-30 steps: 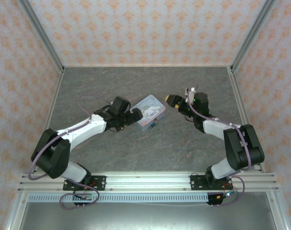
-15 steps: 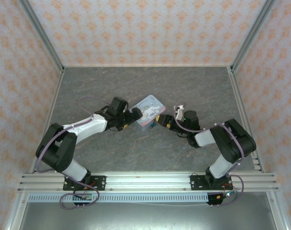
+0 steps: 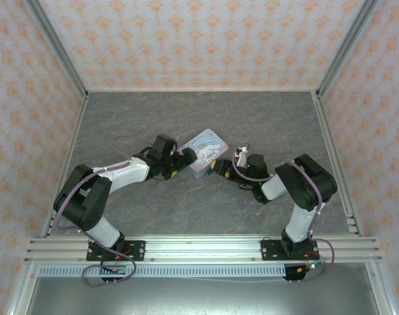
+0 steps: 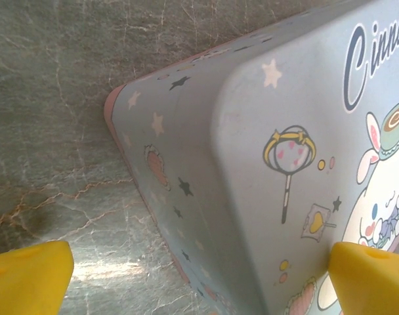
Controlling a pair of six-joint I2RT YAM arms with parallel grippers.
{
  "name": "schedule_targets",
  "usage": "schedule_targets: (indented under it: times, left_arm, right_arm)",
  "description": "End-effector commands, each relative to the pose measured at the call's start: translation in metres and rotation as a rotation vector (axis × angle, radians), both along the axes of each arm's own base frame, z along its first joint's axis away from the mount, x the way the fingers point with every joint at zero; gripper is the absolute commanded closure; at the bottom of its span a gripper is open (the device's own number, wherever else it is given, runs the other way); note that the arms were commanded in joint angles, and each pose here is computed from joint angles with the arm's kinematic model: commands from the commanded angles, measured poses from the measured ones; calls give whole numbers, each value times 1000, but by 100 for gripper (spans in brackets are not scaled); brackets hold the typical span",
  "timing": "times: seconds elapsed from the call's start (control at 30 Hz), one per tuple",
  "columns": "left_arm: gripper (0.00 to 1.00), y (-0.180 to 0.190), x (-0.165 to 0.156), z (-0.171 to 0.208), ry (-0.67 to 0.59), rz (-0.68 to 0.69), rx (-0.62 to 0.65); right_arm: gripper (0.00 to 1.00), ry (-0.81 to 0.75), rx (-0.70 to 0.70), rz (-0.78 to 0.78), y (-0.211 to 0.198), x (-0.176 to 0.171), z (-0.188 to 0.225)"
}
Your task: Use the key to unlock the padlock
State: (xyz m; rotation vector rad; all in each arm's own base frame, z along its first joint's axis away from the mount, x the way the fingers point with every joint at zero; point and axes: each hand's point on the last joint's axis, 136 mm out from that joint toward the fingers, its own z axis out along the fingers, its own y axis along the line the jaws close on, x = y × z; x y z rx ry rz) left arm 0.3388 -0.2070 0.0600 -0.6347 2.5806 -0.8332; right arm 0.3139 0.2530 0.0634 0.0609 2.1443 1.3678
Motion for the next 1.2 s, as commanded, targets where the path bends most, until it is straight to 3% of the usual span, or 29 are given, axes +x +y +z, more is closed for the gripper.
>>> schedule_targets:
  times: [0.0, 0.27, 0.7, 1.17]
  left_arm:
    - [1, 9, -12, -26, 65, 12, 55]
    - [1, 8, -10, -27, 70, 11, 55]
    - [1, 8, -9, -27, 73, 12, 60]
    - [1, 9, -10, -31, 84, 18, 67]
  right_arm:
    - [29, -62, 51, 29, 13, 6, 14]
    - [30, -75, 83, 73, 25, 6, 17]
    - [49, -110, 65, 90, 19, -7, 21]
    - [51, -134, 68, 116, 16, -19, 26]
